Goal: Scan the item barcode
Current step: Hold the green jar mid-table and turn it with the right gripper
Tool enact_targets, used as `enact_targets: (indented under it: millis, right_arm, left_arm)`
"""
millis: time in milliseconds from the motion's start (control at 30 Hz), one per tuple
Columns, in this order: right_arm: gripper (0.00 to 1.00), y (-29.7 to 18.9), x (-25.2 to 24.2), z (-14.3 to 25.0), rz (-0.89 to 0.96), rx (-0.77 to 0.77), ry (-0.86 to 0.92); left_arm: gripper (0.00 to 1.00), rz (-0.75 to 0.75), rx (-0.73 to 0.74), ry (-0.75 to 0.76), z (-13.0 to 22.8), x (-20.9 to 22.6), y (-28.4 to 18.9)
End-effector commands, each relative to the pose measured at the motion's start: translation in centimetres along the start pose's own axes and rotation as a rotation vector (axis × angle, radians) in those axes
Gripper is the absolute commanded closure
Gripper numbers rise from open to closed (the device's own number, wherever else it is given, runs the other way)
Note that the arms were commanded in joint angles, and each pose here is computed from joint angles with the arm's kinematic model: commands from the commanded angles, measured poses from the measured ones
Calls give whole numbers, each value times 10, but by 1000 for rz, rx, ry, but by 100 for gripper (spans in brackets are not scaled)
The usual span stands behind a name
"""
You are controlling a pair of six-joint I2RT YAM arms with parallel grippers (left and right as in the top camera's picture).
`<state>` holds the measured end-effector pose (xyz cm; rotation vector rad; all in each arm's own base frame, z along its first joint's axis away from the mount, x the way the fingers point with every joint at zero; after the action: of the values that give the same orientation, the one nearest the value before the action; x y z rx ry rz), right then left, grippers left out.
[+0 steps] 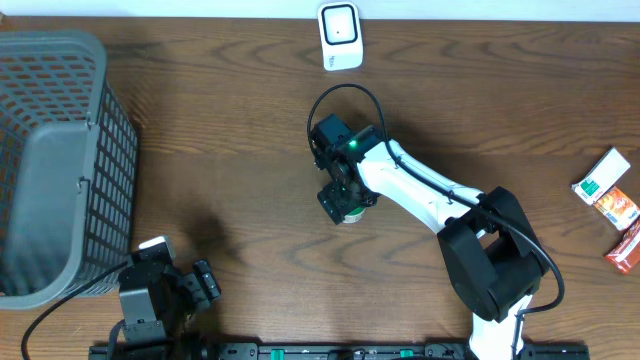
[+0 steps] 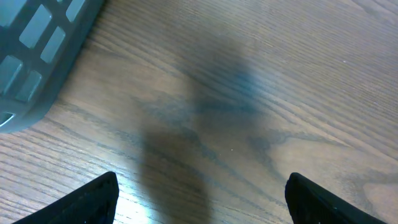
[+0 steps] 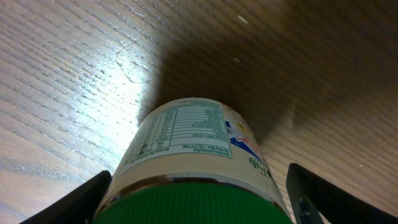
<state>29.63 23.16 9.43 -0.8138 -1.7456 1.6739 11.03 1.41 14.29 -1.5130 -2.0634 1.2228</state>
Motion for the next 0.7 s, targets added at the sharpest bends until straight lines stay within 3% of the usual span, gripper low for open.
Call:
enact_targets:
  millis: [0,467,667]
  right_arm:
    - [17,7,6,1,15,16,6]
    - [16,18,9,4,15,6,21]
    - [24,22,9,8,15,11,22]
  left_arm:
    - [14,10,-2,5,-1,-1,-2]
    - [14,10,-2,5,-1,-1,-2]
    - [14,10,-2,5,-1,-1,-2]
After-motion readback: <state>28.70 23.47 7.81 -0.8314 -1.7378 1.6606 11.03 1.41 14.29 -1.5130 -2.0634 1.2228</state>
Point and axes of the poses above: each gripper's point midway between its finger pads, its own y axis out along the fingers, its own x axis along the line the jaws close on, z = x × y, the point moved 7 cm from there along -y, back along the fingers, and after that the axes turned 7 degrees about -y, right-handed, at the moved point
